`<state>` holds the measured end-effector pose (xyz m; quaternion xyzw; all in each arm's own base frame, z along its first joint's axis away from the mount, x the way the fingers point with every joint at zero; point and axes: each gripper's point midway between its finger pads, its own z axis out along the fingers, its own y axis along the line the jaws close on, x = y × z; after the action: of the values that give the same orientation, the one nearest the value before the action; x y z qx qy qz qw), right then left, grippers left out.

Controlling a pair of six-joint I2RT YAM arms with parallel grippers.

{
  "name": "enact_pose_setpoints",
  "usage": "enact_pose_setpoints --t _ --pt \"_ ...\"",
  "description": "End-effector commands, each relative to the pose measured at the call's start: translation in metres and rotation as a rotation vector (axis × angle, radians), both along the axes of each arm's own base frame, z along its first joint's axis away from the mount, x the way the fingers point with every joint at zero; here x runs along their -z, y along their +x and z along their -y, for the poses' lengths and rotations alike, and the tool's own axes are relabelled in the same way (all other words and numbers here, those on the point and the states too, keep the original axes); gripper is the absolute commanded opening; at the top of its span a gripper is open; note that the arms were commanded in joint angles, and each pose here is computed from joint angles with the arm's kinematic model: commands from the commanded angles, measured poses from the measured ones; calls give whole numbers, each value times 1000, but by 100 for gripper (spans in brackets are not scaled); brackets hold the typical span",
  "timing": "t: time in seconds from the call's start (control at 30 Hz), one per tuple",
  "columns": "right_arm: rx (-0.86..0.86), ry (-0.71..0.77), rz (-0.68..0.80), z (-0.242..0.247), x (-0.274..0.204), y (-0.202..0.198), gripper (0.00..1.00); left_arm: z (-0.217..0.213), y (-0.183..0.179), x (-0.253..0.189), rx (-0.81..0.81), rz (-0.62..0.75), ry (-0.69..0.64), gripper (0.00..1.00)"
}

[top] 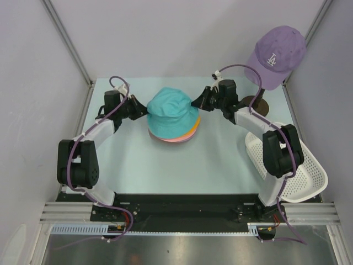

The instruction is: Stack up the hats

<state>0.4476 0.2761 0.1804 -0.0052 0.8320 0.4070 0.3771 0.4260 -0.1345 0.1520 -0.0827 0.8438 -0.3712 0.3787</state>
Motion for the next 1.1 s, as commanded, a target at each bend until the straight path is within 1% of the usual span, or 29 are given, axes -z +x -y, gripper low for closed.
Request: enact_pose_setpoints --t 0.0,0.1,0.13,0.17,0.3,0.37,0.4,0.43,0.5,0.53,0.57,0.6,0.63,0.67,0.7,0.73,0.77,0.8,0.83,0.87,0.9,0.93,1.0,1.07 --pt "154 -279 -328 60 112 -34 0 -26 -6 49 -108 -143 93 0" --pt "171 -313 -341 63 117 -38 0 -25 8 42 -116 -123 86 0" --pt "173 -321 -347 64 119 -42 0 -23 16 34 -112 -108 84 0" --pt "168 -324 -348 62 120 -44 0 -22 20 38 -111 -118 88 0" --pt "170 -347 -334 57 114 -57 0 -7 40 27 -85 -73 123 0" --pt "169 -359 -336 55 114 -66 0 -2 52 20 -84 -58 111 0" --pt "167 -354 -324 54 107 -69 0 -1 56 17 -90 -52 103 0" --pt "168 -351 -323 53 105 -72 0 0 61 9 -102 -44 86 7" --pt "156 -345 -314 48 102 -81 0 -7 64 0 -126 -43 94 25" --pt "151 -339 -301 45 96 -84 0 -10 68 -16 -136 -12 96 41" --pt "151 -340 -294 44 95 -86 0 -16 69 -23 -152 -5 99 48" --pt "142 -340 -288 39 95 -90 0 -32 69 -27 -195 -14 111 56" --pt "139 -338 -284 37 94 -91 0 -43 66 -41 -228 -4 106 66" --pt "140 -332 -285 35 94 -92 0 -53 62 -45 -255 -10 105 69" --pt "133 -329 -279 31 93 -92 0 -77 55 -41 -309 -40 107 70" --pt "131 -331 -289 29 96 -92 0 -86 47 -57 -331 -11 104 72" --pt "121 -329 -288 26 95 -93 0 -92 40 -60 -345 -8 101 72" --pt "119 -327 -285 24 95 -92 0 -95 30 -53 -352 -18 98 72" --pt "110 -327 -282 20 94 -95 0 -89 19 -70 -326 28 76 72" --pt "107 -326 -282 18 95 -95 0 -82 11 -72 -303 38 49 71" --pt "109 -321 -279 17 93 -95 0 -72 3 -63 -287 33 -11 70" --pt "102 -320 -276 13 93 -96 0 -56 -9 -73 -226 57 -71 68" --pt "102 -315 -276 10 92 -97 0 -40 -20 -69 -193 79 -142 67" --pt "98 -313 -272 8 91 -99 0 -28 -28 -64 -154 76 -174 65"
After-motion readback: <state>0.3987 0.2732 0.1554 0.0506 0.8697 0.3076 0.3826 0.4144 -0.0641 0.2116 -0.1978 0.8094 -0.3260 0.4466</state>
